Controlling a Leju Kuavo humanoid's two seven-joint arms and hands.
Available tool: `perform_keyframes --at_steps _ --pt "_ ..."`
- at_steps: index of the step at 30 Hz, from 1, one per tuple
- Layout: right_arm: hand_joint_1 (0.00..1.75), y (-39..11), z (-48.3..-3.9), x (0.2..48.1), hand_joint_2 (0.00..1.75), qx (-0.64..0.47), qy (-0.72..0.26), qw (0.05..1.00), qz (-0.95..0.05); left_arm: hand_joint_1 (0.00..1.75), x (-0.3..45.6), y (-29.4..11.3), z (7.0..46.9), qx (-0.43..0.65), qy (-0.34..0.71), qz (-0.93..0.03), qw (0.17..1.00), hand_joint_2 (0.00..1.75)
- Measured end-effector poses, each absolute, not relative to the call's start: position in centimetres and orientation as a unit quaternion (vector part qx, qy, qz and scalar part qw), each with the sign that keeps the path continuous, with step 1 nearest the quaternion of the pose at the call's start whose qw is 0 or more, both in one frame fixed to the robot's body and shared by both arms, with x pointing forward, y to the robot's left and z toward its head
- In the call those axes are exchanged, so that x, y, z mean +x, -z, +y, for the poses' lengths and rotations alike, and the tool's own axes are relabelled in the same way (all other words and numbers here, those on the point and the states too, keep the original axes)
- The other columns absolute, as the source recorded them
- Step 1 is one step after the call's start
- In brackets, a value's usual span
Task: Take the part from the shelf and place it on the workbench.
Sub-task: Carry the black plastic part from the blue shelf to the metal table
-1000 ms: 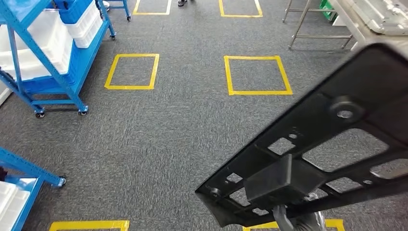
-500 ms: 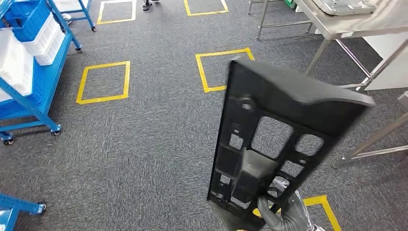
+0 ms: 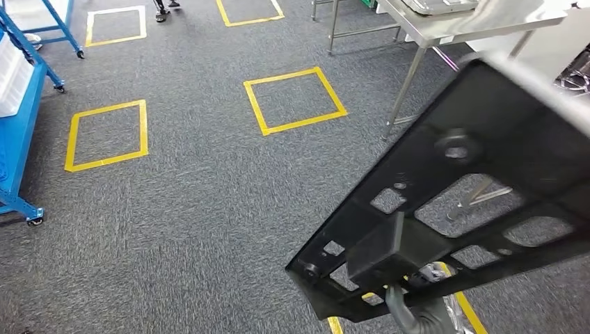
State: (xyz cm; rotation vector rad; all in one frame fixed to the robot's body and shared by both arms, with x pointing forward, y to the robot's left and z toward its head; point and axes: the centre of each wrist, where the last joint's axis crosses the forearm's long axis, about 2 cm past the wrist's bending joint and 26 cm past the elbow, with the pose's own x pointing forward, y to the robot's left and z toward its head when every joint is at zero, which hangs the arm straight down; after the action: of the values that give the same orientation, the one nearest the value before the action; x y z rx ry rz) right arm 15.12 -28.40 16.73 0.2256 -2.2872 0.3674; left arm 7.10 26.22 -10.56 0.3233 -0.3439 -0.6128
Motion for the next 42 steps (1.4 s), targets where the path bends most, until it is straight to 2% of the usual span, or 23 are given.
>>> perform_keyframes --at_steps 5,23,42 --pt "1.75 -17.2 -28.4 15.4 1.75 0.094 -0.127 0.378 -0.912 0.00 6.6 10.7 26.5 0.160 0.298 -0.161 0.927 1.75" --pt "1.75 -16.4 -27.9 16.2 1.75 0.055 -0.222 0.471 -0.852 0.00 7.3 10.5 26.4 0.152 0.292 -0.167 0.929 1.75" --pt "1.75 -16.1 -28.6 16.4 1.75 0.066 -0.233 0.467 -0.851 0.00 6.4 10.6 25.1 0.137 0.288 -0.175 0.932 1.75"
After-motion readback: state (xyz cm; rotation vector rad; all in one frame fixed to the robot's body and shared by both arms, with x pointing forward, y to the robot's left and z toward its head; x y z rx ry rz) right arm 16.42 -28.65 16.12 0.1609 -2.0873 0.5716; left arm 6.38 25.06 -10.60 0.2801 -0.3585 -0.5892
